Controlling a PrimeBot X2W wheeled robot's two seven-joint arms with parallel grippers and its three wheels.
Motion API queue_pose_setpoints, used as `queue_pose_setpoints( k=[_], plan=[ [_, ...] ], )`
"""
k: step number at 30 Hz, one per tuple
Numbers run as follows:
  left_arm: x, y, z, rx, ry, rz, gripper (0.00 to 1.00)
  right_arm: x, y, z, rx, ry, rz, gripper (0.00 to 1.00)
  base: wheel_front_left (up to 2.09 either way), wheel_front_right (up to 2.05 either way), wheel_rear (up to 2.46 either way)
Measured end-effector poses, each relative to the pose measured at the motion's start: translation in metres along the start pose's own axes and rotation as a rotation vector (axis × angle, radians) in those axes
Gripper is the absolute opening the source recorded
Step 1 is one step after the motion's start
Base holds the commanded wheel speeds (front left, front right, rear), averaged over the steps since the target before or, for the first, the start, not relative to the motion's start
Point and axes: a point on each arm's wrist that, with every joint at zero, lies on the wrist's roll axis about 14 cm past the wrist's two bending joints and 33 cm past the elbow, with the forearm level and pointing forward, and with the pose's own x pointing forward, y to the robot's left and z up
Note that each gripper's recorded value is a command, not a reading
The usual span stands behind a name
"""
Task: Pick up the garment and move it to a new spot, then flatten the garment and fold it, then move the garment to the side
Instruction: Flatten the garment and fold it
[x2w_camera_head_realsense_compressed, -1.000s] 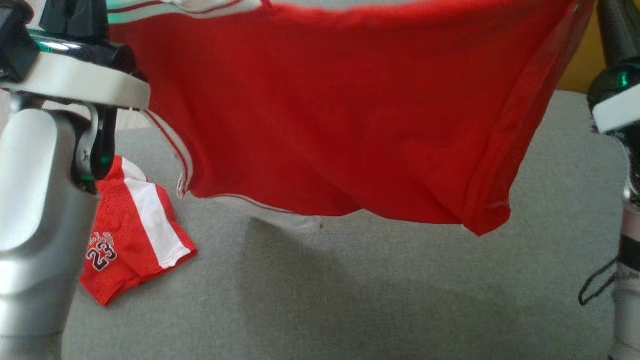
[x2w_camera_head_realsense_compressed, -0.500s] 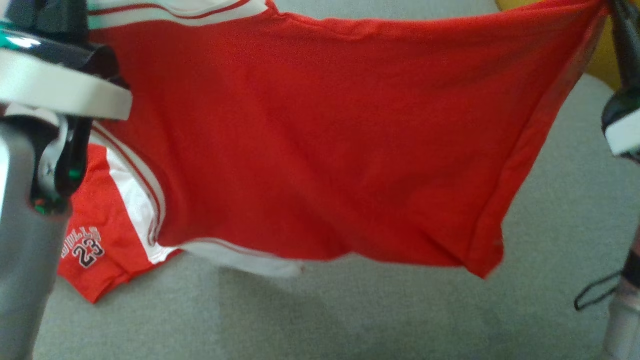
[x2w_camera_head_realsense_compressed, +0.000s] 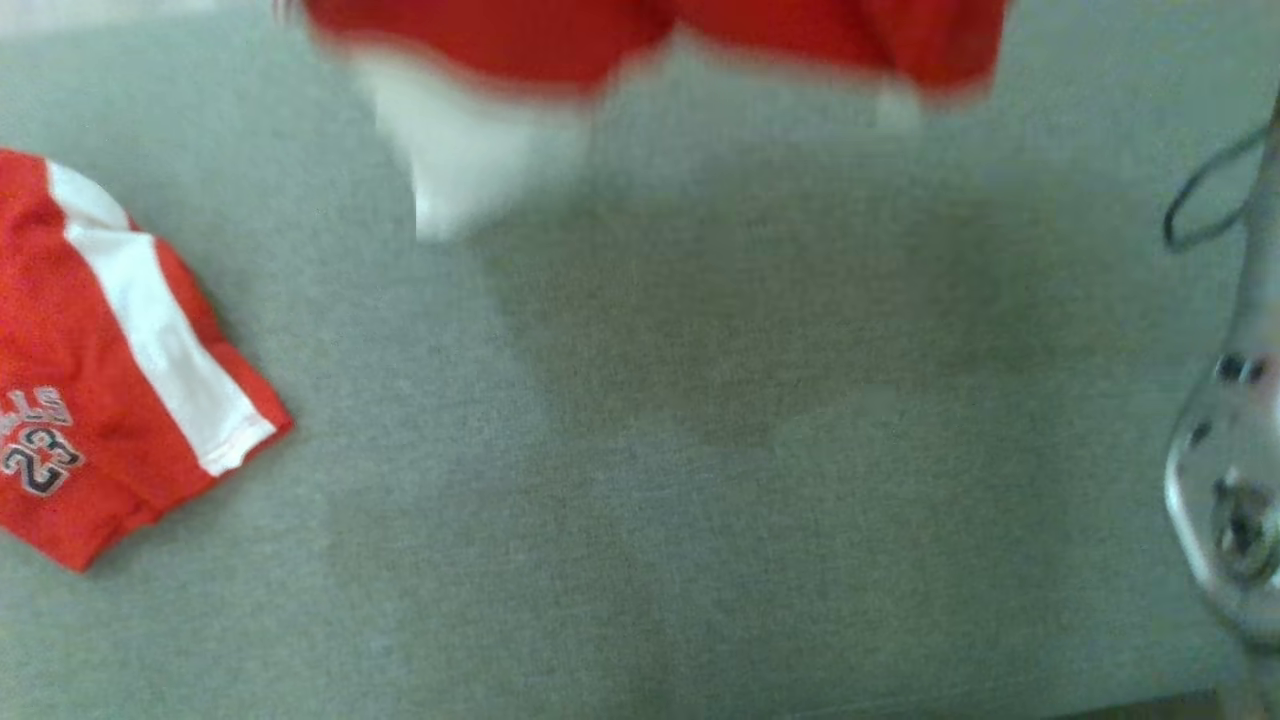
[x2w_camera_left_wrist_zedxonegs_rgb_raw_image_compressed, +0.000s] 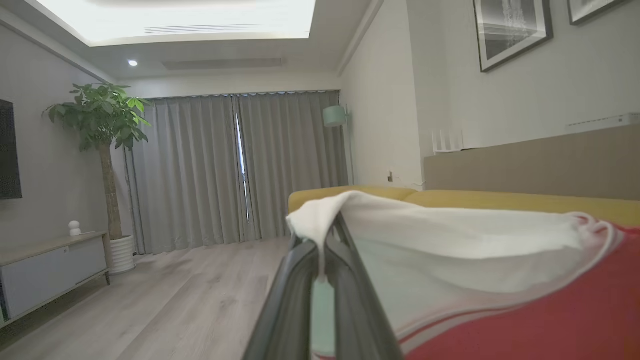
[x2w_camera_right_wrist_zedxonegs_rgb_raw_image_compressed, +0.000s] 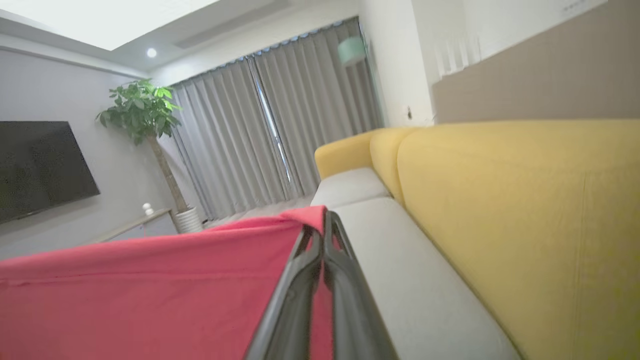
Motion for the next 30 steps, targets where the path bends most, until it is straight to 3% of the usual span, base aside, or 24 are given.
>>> queue_pose_setpoints(
  k=[5,13,21,30],
  plan=[
    [0.037,0.019,-0.012,-0.015,-0.112,0.06,0.0,0.05,-0.011,-0.013,-0.003,-0.116,-0.034,0.0,0.0,0.0,0.0],
    [0.021,0.02,-0.067,-0.002,0.0,0.041,0.0,0.055,-0.024,-0.104,0.038,0.087,-0.069,0.0,0.0,0.0,0.0],
    [-0.072,-0.007,-0.19,-0.03,0.323,-0.01,0.0,-0.018,-0.055,-0.234,0.028,0.511,-0.143,0.0,0.0,0.0,0.0],
    [-0.165,-0.037,-0.223,-0.068,0.468,-0.06,0.0,-0.08,-0.066,-0.262,-0.013,0.746,-0.135,0.0,0.0,0.0,0.0]
  ],
)
